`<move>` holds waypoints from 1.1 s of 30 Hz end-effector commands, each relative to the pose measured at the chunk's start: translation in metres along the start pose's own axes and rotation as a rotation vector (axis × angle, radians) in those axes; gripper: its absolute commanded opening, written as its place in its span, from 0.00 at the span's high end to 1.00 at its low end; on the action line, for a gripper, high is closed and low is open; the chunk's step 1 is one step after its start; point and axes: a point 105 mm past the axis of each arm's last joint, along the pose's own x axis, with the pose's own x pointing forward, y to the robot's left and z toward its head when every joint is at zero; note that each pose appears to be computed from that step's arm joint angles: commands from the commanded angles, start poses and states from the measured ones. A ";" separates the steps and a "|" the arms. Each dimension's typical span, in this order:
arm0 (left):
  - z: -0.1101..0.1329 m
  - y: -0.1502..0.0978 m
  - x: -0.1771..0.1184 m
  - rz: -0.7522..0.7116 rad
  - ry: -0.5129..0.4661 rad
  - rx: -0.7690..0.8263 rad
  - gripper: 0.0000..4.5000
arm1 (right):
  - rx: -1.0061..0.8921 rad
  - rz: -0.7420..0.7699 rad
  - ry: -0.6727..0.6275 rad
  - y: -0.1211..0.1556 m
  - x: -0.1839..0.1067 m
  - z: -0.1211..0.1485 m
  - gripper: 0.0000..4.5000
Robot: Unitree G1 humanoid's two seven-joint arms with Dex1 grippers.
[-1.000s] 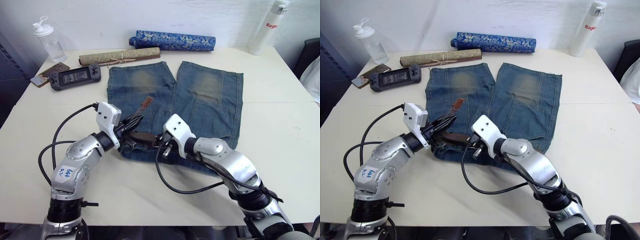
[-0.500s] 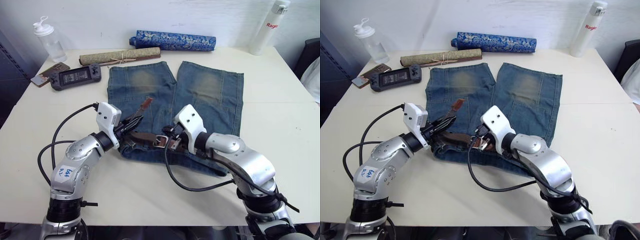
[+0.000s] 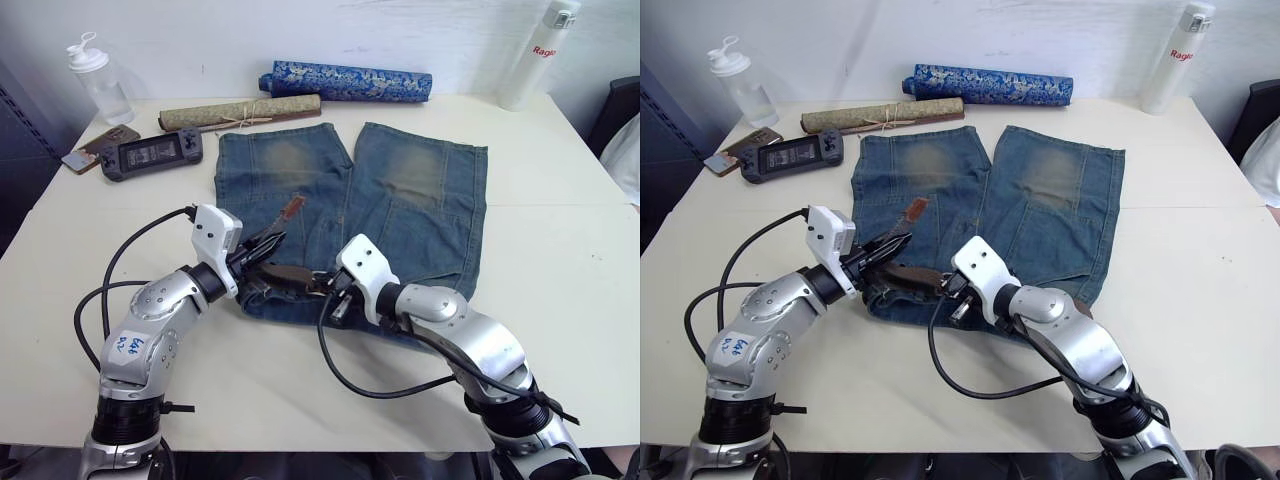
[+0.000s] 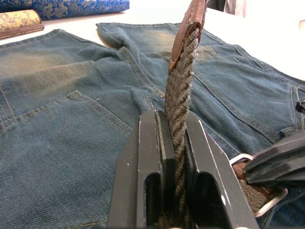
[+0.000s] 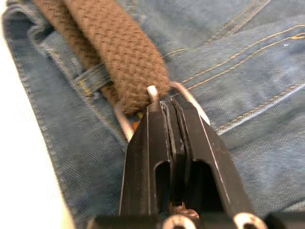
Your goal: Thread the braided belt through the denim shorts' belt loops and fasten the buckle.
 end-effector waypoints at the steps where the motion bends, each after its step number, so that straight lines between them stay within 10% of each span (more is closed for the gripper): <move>1: 0.009 0.000 -0.003 0.004 -0.027 0.035 1.00 | -0.014 -0.006 -0.003 0.001 0.002 0.002 0.98; 18: 0.038 -0.007 0.030 -0.169 -0.036 0.124 1.00 | -0.338 0.058 0.218 0.016 0.014 -0.028 0.98; 33: 0.078 -0.046 0.122 -0.515 -0.062 0.280 1.00 | -0.831 0.056 0.172 0.022 0.022 -0.034 0.98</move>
